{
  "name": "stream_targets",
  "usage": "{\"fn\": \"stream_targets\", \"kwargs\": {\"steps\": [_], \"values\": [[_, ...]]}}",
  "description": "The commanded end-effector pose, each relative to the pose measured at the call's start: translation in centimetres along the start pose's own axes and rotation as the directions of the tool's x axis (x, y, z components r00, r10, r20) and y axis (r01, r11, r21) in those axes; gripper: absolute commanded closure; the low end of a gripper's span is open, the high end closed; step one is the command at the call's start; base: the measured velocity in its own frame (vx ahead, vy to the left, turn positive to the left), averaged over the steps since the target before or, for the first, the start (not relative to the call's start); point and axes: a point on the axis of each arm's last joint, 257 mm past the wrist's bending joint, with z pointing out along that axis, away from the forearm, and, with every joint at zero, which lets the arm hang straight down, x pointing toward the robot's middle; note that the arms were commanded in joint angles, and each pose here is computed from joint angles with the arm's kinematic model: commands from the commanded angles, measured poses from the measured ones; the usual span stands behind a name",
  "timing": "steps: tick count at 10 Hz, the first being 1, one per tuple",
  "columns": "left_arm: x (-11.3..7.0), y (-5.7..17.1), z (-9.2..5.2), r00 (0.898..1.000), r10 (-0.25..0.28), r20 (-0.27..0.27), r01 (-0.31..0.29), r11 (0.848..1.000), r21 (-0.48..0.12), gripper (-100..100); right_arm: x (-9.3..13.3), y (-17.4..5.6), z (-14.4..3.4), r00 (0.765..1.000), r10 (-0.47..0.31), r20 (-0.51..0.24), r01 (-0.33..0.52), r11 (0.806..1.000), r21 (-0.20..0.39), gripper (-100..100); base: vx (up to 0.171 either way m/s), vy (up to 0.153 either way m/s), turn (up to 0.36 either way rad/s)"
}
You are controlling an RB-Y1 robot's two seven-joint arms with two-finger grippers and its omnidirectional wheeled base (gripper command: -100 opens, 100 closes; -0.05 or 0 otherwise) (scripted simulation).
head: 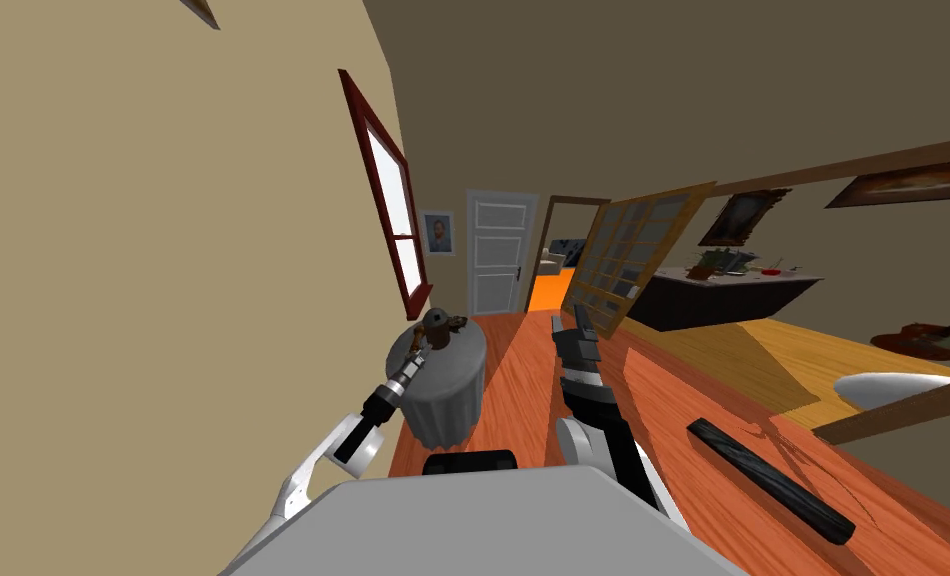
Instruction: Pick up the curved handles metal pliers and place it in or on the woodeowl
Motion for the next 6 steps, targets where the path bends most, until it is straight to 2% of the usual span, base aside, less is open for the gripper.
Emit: {"fn": "stream_targets", "kwargs": {"steps": [1, 2, 3, 4, 5, 6], "values": [[0.5, 1.9, -0.5, 0.999, 0.023, -0.025, -0.024, 0.999, -0.04, -100, 0.0, 0.0, 0.0, 1.0, 0.0, 0.0, 0.0, 1.0, 0.0, 0, -0.01, -0.018, -0.049], [0.9, 4.1, -0.9, 0.997, 0.06, -0.057, -0.065, 0.994, -0.084, -100, 0.0, 0.0, 0.0, 1.0, 0.0, 0.0, 0.0, 1.0, 0.0, 0, -0.005, -0.024, -0.078], [1.0, 4.3, -1.0, 0.997, 0.06, -0.059, -0.065, 0.994, -0.088, -100, 0.0, 0.0, 0.0, 1.0, 0.0, 0.0, 0.0, 1.0, 0.0, 0, -0.007, -0.02, -0.045], [1.0, 6.1, -1.3, 0.992, 0.097, -0.086, -0.107, 0.987, -0.123, -100, 0.0, 0.0, 0.0, 1.0, 0.0, 0.0, 0.0, 1.0, 0.0, 0, -0.008, -0.026, -0.095], [1.3, 6.7, -1.5, 0.991, 0.095, -0.092, -0.107, 0.985, -0.135, -100, 0.0, 0.0, 0.0, 1.0, 0.0, 0.0, 0.0, 1.0, 0.0, 0, -0.004, -0.024, -0.056], [1.3, 9.0, -2.1, 0.984, 0.13, -0.123, -0.151, 0.972, -0.179, -100, 0.0, 0.0, 0.0, 1.0, 0.0, 0.0, 0.0, 1.0, 0.0, 0, 0.0, -0.041, -0.119]]}}
